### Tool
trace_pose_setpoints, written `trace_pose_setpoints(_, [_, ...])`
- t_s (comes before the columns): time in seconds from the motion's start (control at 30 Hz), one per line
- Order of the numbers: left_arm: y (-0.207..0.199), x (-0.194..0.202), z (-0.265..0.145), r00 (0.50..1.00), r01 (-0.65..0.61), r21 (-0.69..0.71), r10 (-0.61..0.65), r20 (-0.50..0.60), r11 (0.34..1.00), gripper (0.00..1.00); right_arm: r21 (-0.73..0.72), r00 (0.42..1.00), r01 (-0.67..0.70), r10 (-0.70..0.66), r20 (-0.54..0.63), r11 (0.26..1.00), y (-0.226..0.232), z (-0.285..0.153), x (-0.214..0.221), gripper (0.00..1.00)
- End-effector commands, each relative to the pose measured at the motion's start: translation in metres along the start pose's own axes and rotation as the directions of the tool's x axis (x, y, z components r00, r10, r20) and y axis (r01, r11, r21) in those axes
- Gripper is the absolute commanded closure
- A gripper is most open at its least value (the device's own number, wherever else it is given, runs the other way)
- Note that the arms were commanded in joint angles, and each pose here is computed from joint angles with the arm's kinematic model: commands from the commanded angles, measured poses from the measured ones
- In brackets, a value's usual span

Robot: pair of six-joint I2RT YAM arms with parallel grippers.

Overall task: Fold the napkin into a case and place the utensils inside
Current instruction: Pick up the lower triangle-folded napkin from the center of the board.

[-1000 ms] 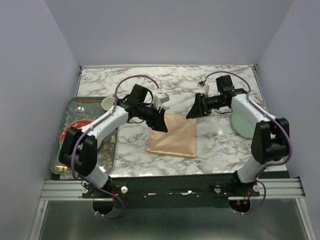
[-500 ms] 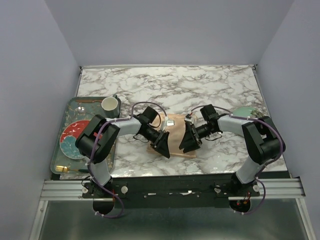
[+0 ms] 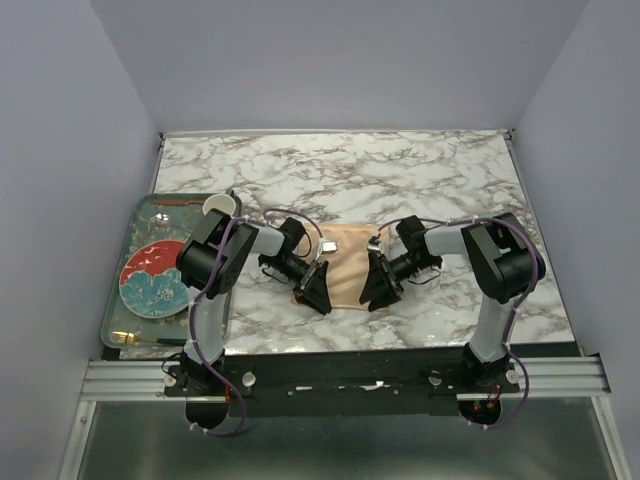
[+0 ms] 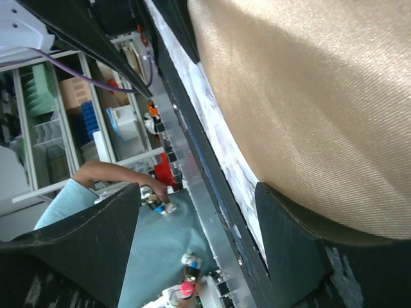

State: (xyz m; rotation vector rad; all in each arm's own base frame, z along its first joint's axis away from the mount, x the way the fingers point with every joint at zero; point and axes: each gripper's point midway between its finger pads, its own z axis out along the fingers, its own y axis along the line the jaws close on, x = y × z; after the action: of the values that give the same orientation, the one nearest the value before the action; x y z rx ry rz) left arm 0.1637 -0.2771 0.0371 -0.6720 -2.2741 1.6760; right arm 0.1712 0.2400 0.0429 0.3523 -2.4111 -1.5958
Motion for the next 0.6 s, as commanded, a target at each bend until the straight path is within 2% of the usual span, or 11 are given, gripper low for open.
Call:
trace_pose_setpoints(0.0, [-0.014, 0.01, -0.015, 0.995, -0.099, -0.032, 0.097, -0.036, 0.995, 0.42, 0.168, 0.999, -0.025, 0.033, -0.043, 0.985, -0.022, -0.014, 0.015, 0.21])
trace_pose_setpoints(0.07, [-0.031, -0.002, -0.022, 0.984, -0.175, -0.048, 0.174, -0.021, 0.983, 0.41, 0.102, 0.999, 0.008, -0.004, -0.041, 0.995, 0.007, -0.021, 0.015, 0.22])
trace_pose_setpoints(0.1, [-0.044, -0.01, -0.029, 0.972, -0.234, -0.081, 0.234, -0.004, 0.969, 0.4, 0.078, 0.994, 0.106, -0.106, -0.006, 0.991, 0.033, -0.029, 0.007, 0.22])
trace_pose_setpoints(0.13, [-0.051, -0.018, -0.033, 0.958, -0.283, -0.11, 0.286, 0.008, 0.953, 0.39, 0.056, 0.99, 0.142, -0.143, 0.011, 0.988, 0.047, -0.032, 0.004, 0.22])
trace_pose_setpoints(0.17, [-0.06, -0.033, -0.039, 0.94, -0.332, -0.147, 0.34, 0.032, 0.932, 0.39, 0.068, 0.983, 0.181, -0.183, 0.032, 0.981, 0.057, -0.038, -0.001, 0.22])
trace_pose_setpoints(0.2, [-0.063, -0.045, -0.049, 0.914, -0.383, -0.242, 0.403, 0.039, 0.892, 0.39, 0.093, 0.973, 0.22, -0.226, 0.055, 0.971, 0.065, -0.044, -0.01, 0.22])
trace_pose_setpoints(0.27, [-0.071, -0.074, -0.063, 0.864, -0.441, -0.351, 0.497, 0.083, 0.826, 0.39, 0.194, 0.94, 0.294, -0.32, 0.12, 0.936, 0.074, -0.064, -0.041, 0.22])
trace_pose_setpoints(0.33, [-0.073, -0.103, -0.083, 0.804, -0.46, -0.486, 0.58, 0.127, 0.743, 0.4, 0.294, 0.927, 0.279, -0.336, 0.167, 0.914, 0.063, -0.081, -0.065, 0.23])
trace_pose_setpoints(0.43, [-0.077, -0.13, -0.105, 0.758, -0.42, -0.58, 0.621, 0.2, 0.699, 0.4, 0.377, 0.922, 0.204, -0.306, 0.236, 0.904, 0.042, -0.111, -0.103, 0.25])
trace_pose_setpoints(0.57, [-0.083, -0.143, -0.117, 0.734, -0.412, -0.616, 0.645, 0.212, 0.672, 0.4, 0.468, 0.906, 0.126, -0.293, 0.304, 0.875, 0.015, -0.151, -0.145, 0.27])
